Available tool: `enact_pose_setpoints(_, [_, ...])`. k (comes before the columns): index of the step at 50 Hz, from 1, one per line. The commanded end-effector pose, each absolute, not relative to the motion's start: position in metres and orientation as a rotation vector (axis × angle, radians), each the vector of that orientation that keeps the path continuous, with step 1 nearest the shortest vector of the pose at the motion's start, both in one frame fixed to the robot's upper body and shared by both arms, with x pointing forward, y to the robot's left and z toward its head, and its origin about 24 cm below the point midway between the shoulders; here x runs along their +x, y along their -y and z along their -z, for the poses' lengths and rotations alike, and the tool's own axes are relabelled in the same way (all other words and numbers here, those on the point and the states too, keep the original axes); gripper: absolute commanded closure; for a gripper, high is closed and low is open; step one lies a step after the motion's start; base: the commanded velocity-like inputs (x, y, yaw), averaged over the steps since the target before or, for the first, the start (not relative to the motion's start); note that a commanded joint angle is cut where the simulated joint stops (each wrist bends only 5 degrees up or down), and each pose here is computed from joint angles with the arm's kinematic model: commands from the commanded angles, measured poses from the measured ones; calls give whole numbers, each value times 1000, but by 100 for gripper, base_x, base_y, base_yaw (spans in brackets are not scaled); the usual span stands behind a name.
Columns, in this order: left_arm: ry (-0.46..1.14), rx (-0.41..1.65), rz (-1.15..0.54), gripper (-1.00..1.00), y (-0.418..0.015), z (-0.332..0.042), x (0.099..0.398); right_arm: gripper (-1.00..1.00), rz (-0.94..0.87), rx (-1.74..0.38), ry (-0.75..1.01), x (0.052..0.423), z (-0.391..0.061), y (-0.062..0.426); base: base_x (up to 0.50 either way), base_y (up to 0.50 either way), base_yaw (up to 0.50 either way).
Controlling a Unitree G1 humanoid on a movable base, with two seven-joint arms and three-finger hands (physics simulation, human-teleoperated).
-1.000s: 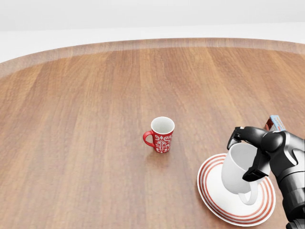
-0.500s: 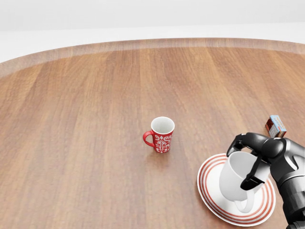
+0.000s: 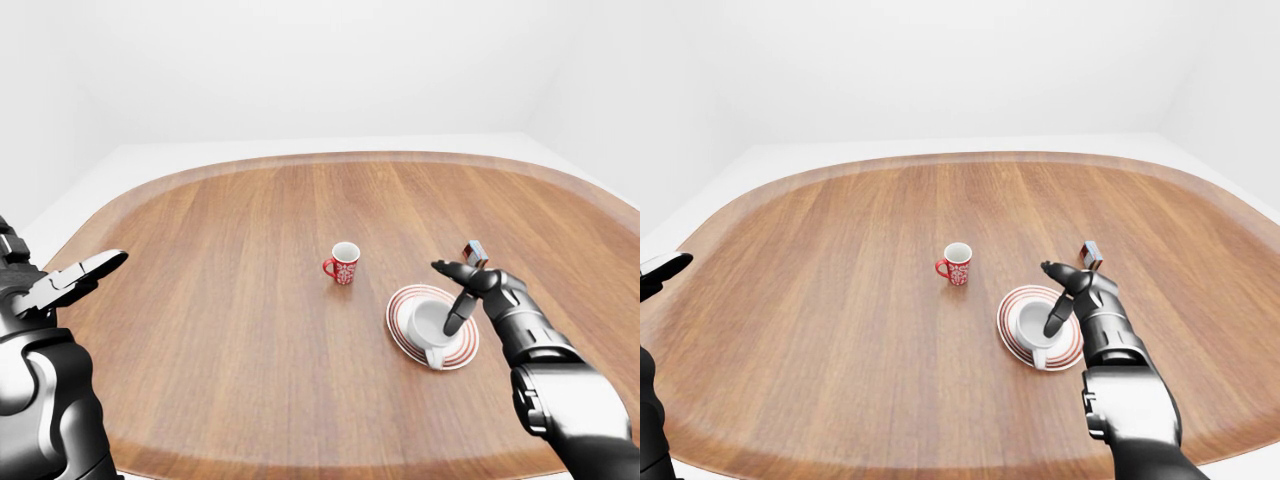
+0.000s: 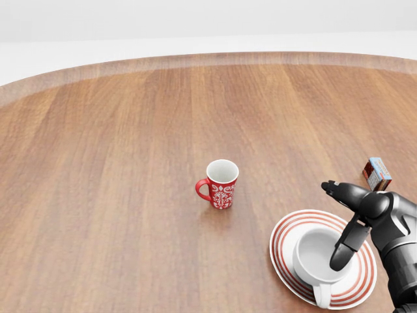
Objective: Put the white mug on the plate.
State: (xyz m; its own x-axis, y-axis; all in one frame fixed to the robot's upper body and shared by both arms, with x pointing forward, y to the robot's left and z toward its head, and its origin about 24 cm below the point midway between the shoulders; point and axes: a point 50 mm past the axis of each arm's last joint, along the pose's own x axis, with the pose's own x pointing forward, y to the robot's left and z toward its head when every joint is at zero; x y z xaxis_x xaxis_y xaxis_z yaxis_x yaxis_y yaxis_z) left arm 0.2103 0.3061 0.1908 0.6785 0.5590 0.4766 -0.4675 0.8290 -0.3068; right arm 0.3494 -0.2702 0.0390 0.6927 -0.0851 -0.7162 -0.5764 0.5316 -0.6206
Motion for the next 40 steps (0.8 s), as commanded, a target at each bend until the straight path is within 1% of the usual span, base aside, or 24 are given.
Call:
enact_pose_setpoints(1, [590,-164,-579,-100,-306,-191,210,-100,-317,-957,-740,352,-43,269,0,0,0])
enact_pose_setpoints(3, [588,-163,-578,-100,-305,-191,210,-100,-317,-969,-709,357,-52,266,0,0,0])
enact_pose_setpoints(6, [584,-161,-578,-100,-305,-190,211,-100,-344,-1049,-545,375,-103,252,0,0,0])
enact_pose_setpoints(9, [583,-162,-579,-100,-305,-189,211,-100,-352,-1140,-453,379,-135,243,0,0,0])
enact_pose_setpoints(15, [582,-163,-579,-100,-306,-189,211,-100,-194,-1365,-209,378,-207,224,0,0,0])
enact_pose_setpoints(18, [582,-163,-580,-100,-306,-189,211,-100,-129,-1410,-138,374,-229,220,0,0,0])
enact_pose_setpoints(19, [581,-162,-578,-100,-305,-189,211,-100,-83,-1453,-80,369,-246,215,0,0,0])
enact_pose_setpoints(21, [579,-162,-578,-100,-305,-188,211,-100,-37,-1477,-27,364,-260,211,0,0,0])
enact_pose_setpoints(22, [580,-162,-579,-100,-305,-189,211,-100,8,-1514,24,359,-274,206,0,0,0])
enact_pose_setpoints(28, [589,-162,-578,-100,-305,-191,210,-100,143,-1557,202,338,-316,188,0,0,0])
enact_pose_setpoints(30, [589,-162,-579,-100,-305,-190,210,-100,174,-1539,252,333,-328,186,0,0,0])
enact_pose_setpoints(35, [589,-162,-577,-100,-305,-191,210,-100,166,-1467,336,328,-345,182,0,0,0])
enact_pose_setpoints(40, [593,-163,-578,-100,-305,-191,210,-100,170,-1439,413,320,-362,181,0,0,0])
